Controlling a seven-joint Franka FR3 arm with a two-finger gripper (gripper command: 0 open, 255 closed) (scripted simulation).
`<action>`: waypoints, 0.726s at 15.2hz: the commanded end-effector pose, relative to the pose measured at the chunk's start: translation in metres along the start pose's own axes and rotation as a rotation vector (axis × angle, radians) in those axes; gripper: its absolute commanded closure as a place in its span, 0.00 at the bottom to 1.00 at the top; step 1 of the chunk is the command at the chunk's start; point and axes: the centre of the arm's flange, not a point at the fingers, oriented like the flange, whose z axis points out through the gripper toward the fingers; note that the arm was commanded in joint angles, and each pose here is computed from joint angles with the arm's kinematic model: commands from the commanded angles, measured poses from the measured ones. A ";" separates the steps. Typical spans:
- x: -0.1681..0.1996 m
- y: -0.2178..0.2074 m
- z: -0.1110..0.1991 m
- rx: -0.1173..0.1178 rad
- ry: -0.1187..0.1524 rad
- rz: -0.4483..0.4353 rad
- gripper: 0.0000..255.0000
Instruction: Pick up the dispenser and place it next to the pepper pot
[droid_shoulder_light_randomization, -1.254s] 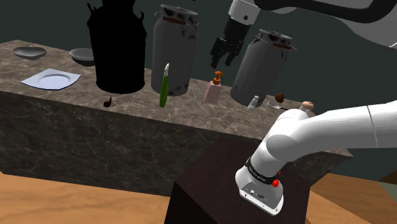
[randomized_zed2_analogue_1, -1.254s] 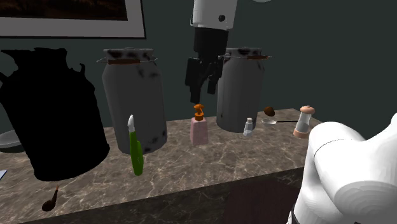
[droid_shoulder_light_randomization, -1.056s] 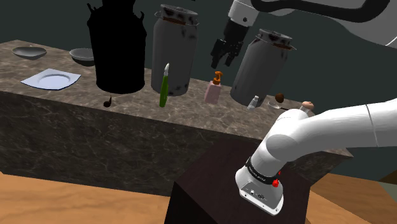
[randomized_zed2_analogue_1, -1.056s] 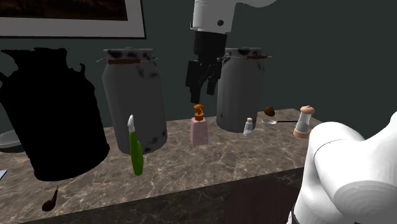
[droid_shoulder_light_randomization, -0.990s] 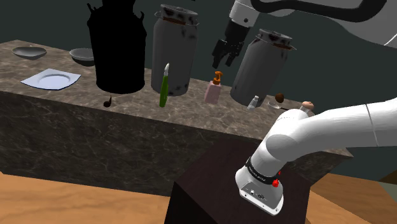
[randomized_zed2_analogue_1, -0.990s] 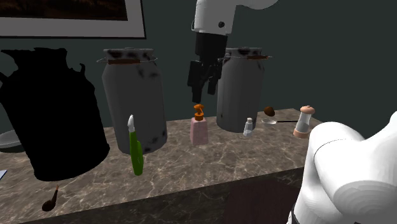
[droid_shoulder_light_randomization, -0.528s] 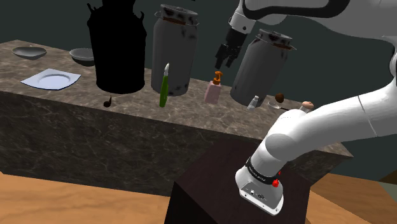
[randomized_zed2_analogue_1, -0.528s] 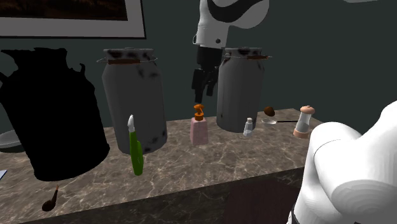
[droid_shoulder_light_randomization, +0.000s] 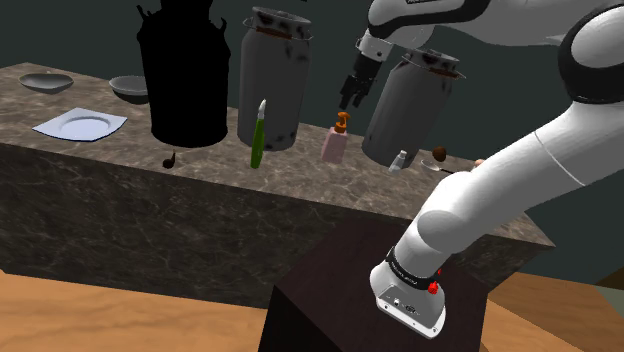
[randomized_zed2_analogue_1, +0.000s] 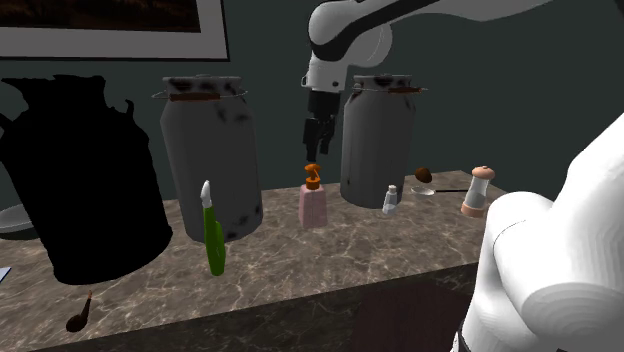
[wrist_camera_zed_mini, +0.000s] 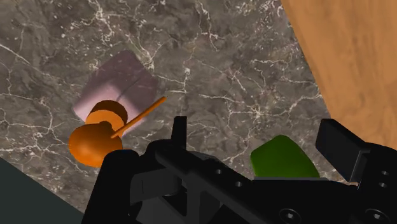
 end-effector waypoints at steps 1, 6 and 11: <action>0.008 0.026 0.011 0.009 -0.005 -0.015 0.00; 0.035 0.086 0.035 0.035 -0.016 -0.047 0.00; 0.064 0.144 0.061 0.061 -0.028 -0.080 0.00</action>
